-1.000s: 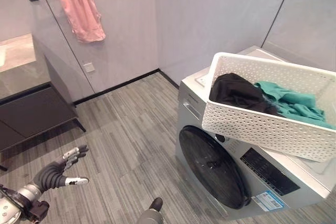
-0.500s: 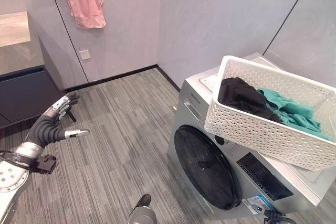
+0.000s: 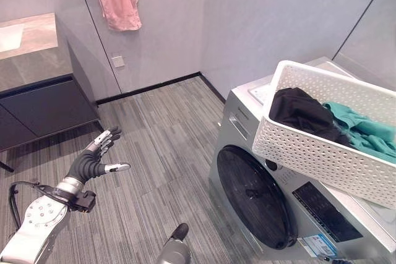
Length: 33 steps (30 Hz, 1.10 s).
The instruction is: Grab the laundry basket,head to the washer,open it,put in the laundry and shut it.
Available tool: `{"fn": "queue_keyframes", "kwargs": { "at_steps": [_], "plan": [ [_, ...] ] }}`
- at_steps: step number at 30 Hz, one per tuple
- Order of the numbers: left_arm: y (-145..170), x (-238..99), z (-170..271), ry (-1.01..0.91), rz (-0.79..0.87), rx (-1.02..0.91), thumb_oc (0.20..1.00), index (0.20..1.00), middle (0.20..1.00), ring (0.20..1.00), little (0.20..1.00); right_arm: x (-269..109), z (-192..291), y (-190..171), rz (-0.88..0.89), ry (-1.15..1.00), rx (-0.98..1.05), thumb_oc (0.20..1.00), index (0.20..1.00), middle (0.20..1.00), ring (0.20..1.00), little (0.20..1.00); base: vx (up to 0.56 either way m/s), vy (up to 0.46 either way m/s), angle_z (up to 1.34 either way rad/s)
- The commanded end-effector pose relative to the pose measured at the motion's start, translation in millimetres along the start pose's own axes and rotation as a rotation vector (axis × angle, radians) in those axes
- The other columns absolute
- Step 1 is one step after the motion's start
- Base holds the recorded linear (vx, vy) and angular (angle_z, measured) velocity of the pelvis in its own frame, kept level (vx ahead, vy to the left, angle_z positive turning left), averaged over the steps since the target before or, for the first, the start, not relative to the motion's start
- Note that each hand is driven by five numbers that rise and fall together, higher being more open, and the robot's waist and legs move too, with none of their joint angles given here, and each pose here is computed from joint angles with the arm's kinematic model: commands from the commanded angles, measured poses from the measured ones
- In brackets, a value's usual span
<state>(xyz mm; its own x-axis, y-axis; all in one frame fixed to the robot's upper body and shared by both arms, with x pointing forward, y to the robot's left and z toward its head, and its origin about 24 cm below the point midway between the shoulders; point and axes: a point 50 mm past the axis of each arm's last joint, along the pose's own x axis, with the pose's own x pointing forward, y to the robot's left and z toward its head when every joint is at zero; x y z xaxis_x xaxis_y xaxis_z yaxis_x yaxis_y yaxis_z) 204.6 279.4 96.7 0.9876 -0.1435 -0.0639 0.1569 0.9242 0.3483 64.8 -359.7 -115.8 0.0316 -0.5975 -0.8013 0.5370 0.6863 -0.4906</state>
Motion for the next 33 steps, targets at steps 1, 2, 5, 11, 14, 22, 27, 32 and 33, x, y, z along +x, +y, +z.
{"fn": "queue_keyframes", "kwargs": {
  "at_steps": [1,2,5,11,14,22,27,32,33],
  "plan": [
    [0,8,21,-0.099,-0.024,0.066,1.0,1.0,1.0,1.0,1.0,-5,63,-42,-0.121,-0.184,0.144,1.0,1.0,1.0,1.0,1.0,-0.01,0.006,0.1],
    [1,10,23,-0.106,-0.026,0.101,1.0,1.0,1.0,1.0,1.0,-5,66,-45,-0.127,-0.179,0.166,1.0,1.0,1.0,1.0,1.0,0.07,-0.059,0.15],
    [-15,29,33,-0.158,-0.097,0.214,1.0,1.0,1.0,1.0,1.0,-8,76,-37,-0.103,-0.178,0.178,1.0,1.0,1.0,1.0,1.0,0.02,-0.02,0.15],
    [-67,87,66,-0.336,-0.276,0.344,1.0,1.0,1.0,1.0,1.0,-11,91,-54,-0.122,-0.243,0.07,1.0,1.0,1.0,1.0,1.0,-0.07,0.033,0.07],
    [-86,101,79,-0.401,-0.337,0.411,1.0,1.0,1.0,1.0,1.0,-14,101,-73,-0.165,-0.283,0.014,1.0,1.0,1.0,1.0,1.0,-0.03,0.019,-0.5],
    [-99,99,74,-0.398,-0.407,0.373,1.0,1.0,1.0,1.0,1.0,-5,53,-103,-0.188,-0.15,-0.225,1.0,1.0,1.0,1.0,1.0,0.0,0.018,-0.1],
    [-88,91,48,-0.29,-0.347,0.366,1.0,1.0,1.0,1.0,1.0,3,-43,-58,-0.026,0.098,-0.273,1.0,1.0,1.0,1.0,1.0,0.0,0.004,0.01],
    [-84,85,39,-0.255,-0.324,0.334,1.0,1.0,1.0,1.0,1.0,0,-73,-30,0.073,0.155,-0.318,1.0,1.0,1.0,1.0,1.0,0.01,0.011,-0.07],
    [-85,85,42,-0.27,-0.324,0.326,1.0,1.0,1.0,1.0,1.0,0,-76,-26,0.085,0.158,-0.333,1.0,1.0,1.0,1.0,1.0,0.0,0.0,0.0]
  ]
}}
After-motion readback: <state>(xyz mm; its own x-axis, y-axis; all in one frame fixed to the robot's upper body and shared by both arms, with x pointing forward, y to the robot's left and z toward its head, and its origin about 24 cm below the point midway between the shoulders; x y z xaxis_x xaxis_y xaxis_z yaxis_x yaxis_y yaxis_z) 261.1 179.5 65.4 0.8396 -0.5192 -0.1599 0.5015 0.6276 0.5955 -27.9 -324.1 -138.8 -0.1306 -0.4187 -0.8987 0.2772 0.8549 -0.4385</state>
